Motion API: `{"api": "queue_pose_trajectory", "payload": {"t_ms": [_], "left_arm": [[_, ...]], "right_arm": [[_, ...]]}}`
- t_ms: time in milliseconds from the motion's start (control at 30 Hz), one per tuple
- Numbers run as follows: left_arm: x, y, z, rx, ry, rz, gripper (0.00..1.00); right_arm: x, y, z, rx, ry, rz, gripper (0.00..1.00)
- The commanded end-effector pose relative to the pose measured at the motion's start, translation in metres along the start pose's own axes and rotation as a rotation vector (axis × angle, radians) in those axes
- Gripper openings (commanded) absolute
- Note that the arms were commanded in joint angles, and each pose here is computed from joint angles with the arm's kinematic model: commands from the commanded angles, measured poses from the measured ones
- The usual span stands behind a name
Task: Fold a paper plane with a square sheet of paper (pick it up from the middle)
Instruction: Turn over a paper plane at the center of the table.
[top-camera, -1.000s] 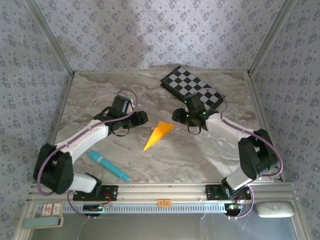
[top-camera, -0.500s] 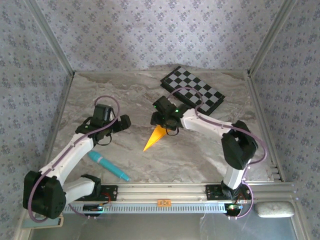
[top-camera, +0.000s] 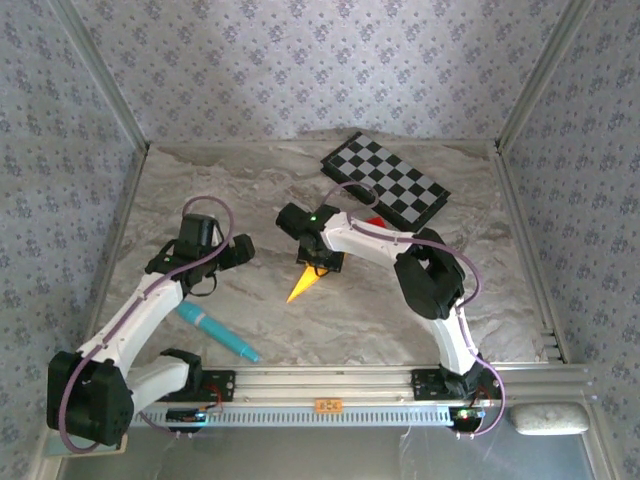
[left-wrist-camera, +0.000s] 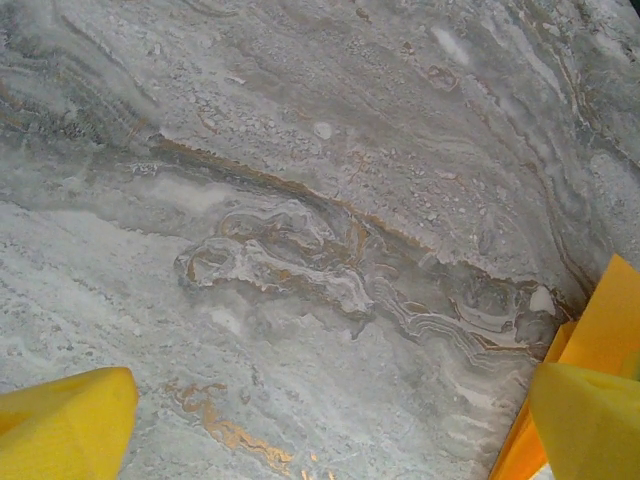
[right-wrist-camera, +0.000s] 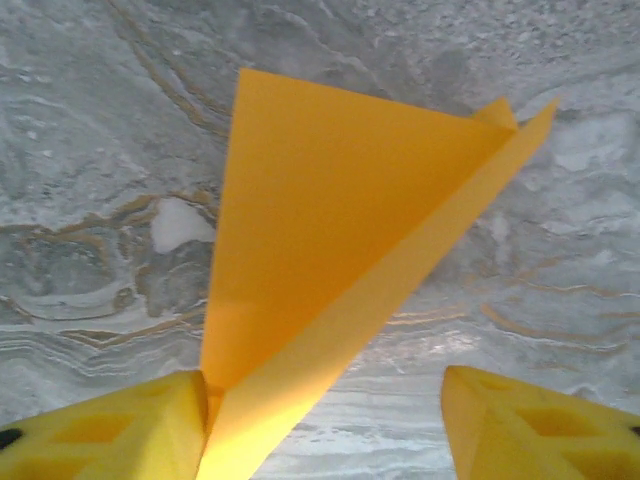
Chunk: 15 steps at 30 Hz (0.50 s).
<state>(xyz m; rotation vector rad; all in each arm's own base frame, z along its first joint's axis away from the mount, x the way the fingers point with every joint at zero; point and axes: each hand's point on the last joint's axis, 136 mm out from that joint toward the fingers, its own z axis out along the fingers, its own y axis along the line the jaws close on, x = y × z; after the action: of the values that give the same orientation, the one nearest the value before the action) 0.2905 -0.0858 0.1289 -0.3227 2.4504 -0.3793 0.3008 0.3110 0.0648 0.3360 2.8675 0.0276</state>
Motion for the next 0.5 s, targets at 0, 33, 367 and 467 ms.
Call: {"api": "queue_pose_trajectory", "payload": {"t_ms": [0,33,367,467], "left_arm": [[0.001,0.001,-0.001,0.008,0.002,0.009,1.0],[0.0,0.001,-0.001,0.009,0.003,0.007,1.0],[0.0,-0.001,0.002,0.022,0.012,-0.003,1.0],[0.0,-0.001,0.003,0.023,0.015,-0.006,1.0]], "right_arm": [[0.002,-0.017,-0.004,0.084,0.01,0.033,0.56],[0.002,-0.018,-0.005,0.083,0.009,0.038,0.54],[0.005,-0.017,-0.002,0.054,0.026,0.068,0.43],[0.009,-0.016,0.004,0.052,0.045,0.077,0.4]]}}
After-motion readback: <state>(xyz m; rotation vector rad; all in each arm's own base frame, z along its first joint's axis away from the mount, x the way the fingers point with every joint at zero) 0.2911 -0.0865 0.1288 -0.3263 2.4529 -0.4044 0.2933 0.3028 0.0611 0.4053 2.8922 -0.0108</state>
